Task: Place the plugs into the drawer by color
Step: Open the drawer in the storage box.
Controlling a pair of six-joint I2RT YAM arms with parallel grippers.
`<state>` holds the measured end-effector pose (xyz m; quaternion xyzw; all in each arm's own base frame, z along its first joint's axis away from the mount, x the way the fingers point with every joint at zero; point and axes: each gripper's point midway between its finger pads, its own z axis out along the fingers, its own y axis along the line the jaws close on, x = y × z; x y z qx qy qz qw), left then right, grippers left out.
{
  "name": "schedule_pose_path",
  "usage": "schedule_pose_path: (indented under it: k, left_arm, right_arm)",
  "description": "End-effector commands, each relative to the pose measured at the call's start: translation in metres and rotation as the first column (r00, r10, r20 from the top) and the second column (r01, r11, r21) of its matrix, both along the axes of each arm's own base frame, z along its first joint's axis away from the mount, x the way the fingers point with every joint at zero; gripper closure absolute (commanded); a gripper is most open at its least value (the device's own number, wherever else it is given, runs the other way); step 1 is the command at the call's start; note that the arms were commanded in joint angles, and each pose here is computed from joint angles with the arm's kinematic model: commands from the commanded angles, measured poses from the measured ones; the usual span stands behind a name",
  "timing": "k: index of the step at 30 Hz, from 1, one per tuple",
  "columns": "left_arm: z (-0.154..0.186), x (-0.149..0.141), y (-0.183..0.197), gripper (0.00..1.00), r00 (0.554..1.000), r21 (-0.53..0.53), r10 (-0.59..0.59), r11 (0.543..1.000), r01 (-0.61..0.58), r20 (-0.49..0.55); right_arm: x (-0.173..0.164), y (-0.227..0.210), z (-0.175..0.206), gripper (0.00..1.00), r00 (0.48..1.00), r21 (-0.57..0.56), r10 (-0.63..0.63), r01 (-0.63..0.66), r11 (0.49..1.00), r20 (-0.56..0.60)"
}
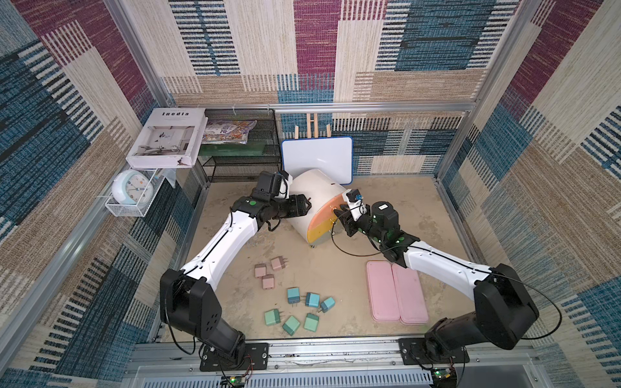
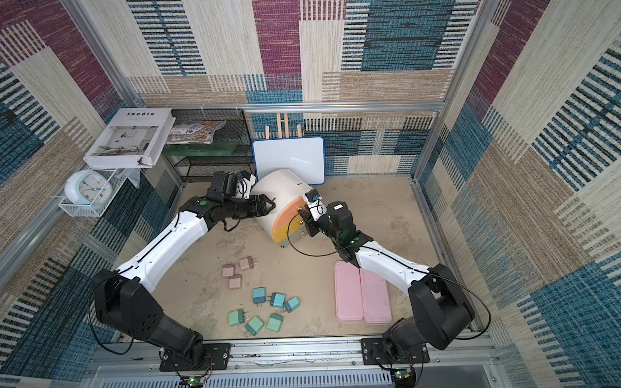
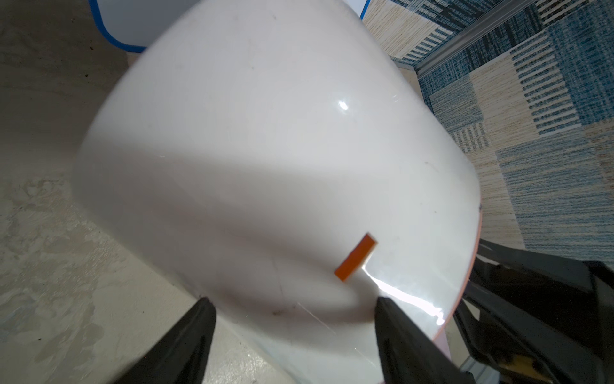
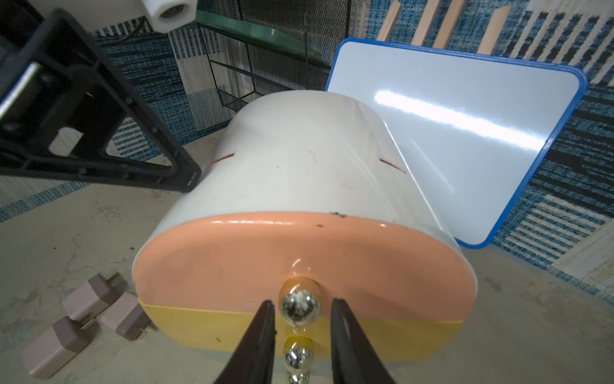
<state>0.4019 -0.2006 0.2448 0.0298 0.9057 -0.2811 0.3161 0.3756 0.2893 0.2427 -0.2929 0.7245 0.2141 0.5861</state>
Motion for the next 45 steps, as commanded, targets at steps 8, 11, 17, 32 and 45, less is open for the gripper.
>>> schedule_pose_path:
  k: [8,11,17,32,45]
  left_arm:
    - [-0.003,-0.001,-0.001,0.21,1.000,-0.004,-0.015,1.000,0.015,-0.006]
    - [-0.004,-0.001,0.000,0.21,1.000,-0.004,-0.014,1.000,0.014,-0.007]
    - [-0.006,0.000,0.001,0.21,1.000,-0.004,-0.010,1.000,0.010,-0.011]
    - [-0.006,0.003,0.003,0.21,1.000,-0.012,-0.004,1.000,0.003,-0.013]
    - [0.050,0.004,0.016,0.18,0.993,0.032,-0.004,0.999,0.000,0.120]
  right_arm:
    - [0.006,0.006,-0.004,0.69,1.000,0.004,-0.008,0.008,1.000,0.003]
    - [0.007,0.006,-0.002,0.72,1.000,0.006,-0.011,0.011,1.000,0.008]
    - [0.007,0.007,0.000,0.81,1.000,0.007,-0.010,0.010,1.000,0.010]
    - [-0.013,-0.011,-0.001,0.85,0.999,0.009,-0.044,0.044,0.999,0.006]
    - [-0.008,-0.008,0.013,0.70,0.996,0.045,-0.044,0.041,0.998,0.080]
